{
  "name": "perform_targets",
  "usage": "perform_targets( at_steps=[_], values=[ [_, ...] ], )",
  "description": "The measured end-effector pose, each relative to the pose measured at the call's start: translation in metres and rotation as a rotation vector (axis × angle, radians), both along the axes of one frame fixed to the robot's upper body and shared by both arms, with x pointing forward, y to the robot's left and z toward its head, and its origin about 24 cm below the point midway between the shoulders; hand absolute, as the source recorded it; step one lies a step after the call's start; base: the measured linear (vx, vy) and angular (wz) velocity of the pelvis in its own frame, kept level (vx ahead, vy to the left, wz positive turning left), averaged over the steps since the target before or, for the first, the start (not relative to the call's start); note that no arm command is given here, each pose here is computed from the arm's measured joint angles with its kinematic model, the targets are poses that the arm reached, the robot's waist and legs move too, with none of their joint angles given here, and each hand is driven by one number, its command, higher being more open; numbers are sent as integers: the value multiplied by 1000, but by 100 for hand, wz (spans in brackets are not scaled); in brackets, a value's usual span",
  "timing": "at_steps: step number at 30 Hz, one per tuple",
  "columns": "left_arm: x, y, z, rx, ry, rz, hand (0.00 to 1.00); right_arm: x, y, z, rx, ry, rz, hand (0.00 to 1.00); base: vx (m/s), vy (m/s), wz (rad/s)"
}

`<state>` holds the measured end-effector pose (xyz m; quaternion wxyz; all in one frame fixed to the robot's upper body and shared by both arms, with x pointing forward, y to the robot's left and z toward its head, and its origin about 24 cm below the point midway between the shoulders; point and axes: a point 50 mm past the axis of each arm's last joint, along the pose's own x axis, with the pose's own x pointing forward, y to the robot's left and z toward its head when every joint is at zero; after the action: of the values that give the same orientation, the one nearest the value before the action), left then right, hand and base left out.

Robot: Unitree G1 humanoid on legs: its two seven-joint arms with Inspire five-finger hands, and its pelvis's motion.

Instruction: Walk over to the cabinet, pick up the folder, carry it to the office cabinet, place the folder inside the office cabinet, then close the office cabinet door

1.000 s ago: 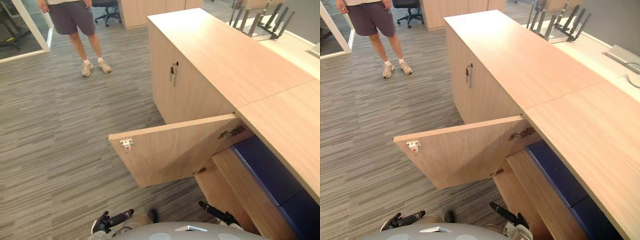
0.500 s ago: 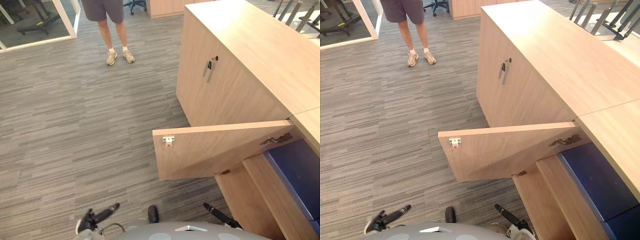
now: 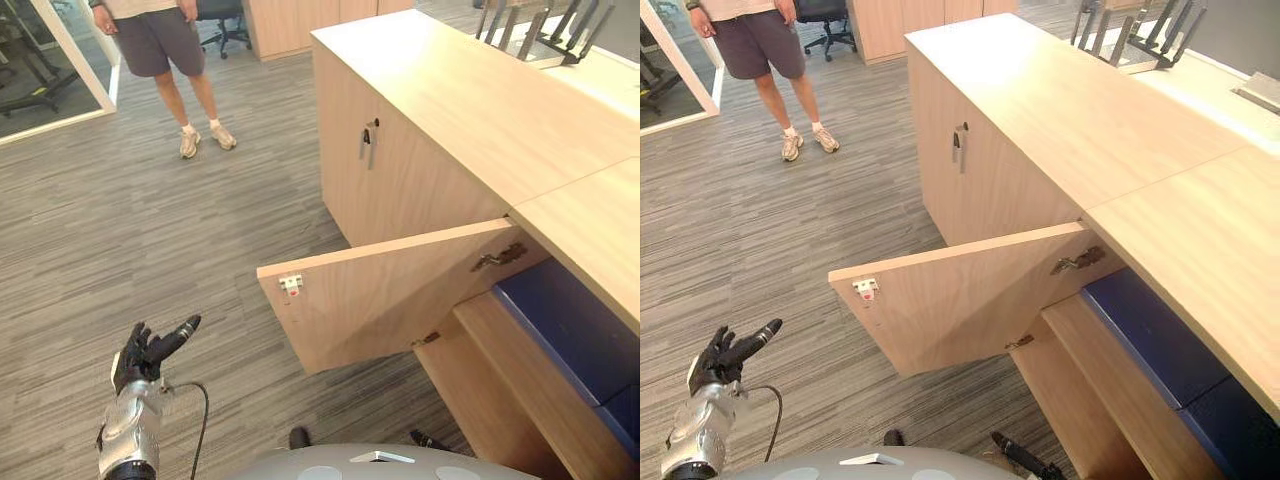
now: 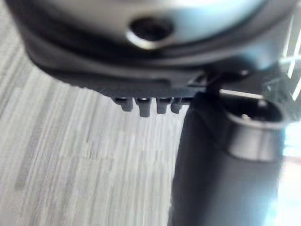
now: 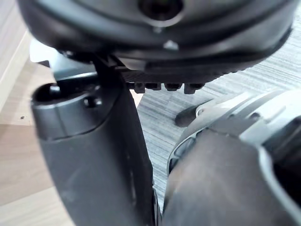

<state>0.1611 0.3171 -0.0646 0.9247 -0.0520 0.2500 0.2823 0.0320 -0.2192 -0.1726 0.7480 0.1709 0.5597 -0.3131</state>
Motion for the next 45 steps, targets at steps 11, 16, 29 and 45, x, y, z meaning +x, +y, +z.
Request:
perform_targets(
  at_steps=[11, 16, 29, 45],
  values=[
    [53, -1, 52, 843, 239, -536, 100, -4, 4, 0, 29, -15, 37, 100, 68, -39, -5],
    [67, -29, 50, 969, 223, -764, 100, -4, 4, -1, 27, 0, 113, 100, 24, -25, -8],
    [58, -112, 19, 1068, 157, -1315, 100, 2, -7, 3, -21, 17, 344, 100, -68, -13, -8],
    [52, -134, 9, 1048, 147, -1493, 100, 3, -5, 2, -18, 22, 352, 100, 7, 30, 2]
  ],
)
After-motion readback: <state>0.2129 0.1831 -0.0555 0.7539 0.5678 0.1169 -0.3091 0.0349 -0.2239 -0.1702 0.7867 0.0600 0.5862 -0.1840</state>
